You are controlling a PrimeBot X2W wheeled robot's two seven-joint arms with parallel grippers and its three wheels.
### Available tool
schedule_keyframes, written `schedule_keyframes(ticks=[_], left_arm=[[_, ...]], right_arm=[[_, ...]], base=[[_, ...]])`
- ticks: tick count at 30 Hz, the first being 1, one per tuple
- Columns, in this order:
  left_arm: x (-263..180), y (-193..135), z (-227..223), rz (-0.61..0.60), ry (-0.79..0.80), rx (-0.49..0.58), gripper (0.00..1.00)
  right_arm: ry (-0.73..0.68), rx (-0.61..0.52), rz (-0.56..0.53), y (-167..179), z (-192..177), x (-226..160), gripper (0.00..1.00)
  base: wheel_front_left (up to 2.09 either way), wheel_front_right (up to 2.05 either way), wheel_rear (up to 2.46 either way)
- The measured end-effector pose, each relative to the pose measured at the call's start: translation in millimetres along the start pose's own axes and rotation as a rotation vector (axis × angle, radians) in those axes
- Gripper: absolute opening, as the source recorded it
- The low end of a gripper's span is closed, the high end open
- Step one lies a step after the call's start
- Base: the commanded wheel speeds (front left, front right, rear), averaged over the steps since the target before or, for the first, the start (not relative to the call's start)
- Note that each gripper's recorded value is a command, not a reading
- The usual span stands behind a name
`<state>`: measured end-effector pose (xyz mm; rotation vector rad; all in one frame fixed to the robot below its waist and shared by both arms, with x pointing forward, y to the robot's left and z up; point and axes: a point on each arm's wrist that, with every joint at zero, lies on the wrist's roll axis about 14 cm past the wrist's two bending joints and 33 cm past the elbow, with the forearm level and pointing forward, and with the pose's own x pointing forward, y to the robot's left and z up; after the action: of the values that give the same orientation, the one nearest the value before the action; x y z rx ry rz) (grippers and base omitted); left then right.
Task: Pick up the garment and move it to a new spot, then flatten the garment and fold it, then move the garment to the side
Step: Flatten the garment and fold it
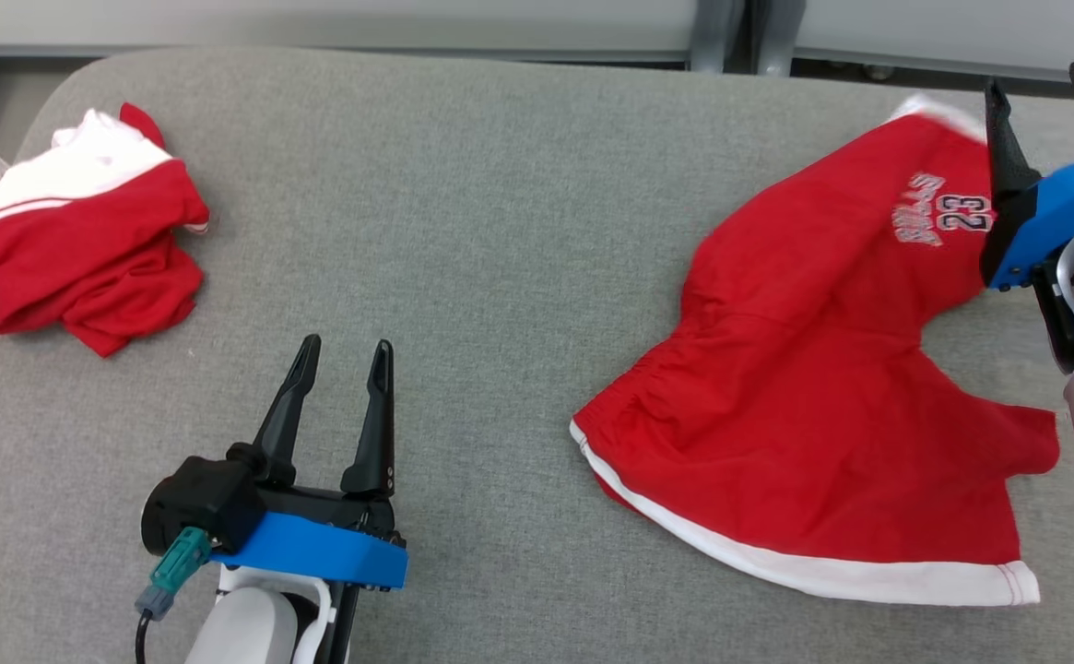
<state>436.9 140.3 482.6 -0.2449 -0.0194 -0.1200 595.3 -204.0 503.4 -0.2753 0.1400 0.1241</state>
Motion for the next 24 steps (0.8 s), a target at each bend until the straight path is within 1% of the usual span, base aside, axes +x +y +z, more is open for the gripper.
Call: schedule_keyframes(ticks=[2, 5, 10, 14, 24], left_arm=[[-1.5, -2.5, 3.1, -0.005, -0.007, 0.0, 1.0], [-5.9, -5.5, 6.6, -0.01, -0.015, 0.0, 1.0], [-14.1, -12.9, 12.2, -0.024, -0.027, 0.004, 1.0], [-17.5, -20.4, 14.5, -0.043, -0.033, 0.01, 1.0], [-24.5, -28.1, 22.5, -0.067, -0.054, 0.022, 1.0]], right_arm=[[-0.044, 0.005, -0.014, -5.3, 8.2, -6.6, 1.0], [-0.088, 0.017, -0.029, -9.2, 10.0, -22.8, 1.0], [-0.157, 0.041, -0.064, -15.7, 11.7, -59.1, 1.0], [-0.188, 0.075, -0.1, -19.0, 4.7, -93.5, 1.0], [-0.222, 0.149, -0.125, 7.8, -14.6, -176.0, 1.0]], base=[[0.0, 0.0, 0.0], [0.0, 0.0, 0.0], [0.0, 0.0, 0.0], [0.0, 0.0, 0.0], [0.0, 0.0, 0.0]])
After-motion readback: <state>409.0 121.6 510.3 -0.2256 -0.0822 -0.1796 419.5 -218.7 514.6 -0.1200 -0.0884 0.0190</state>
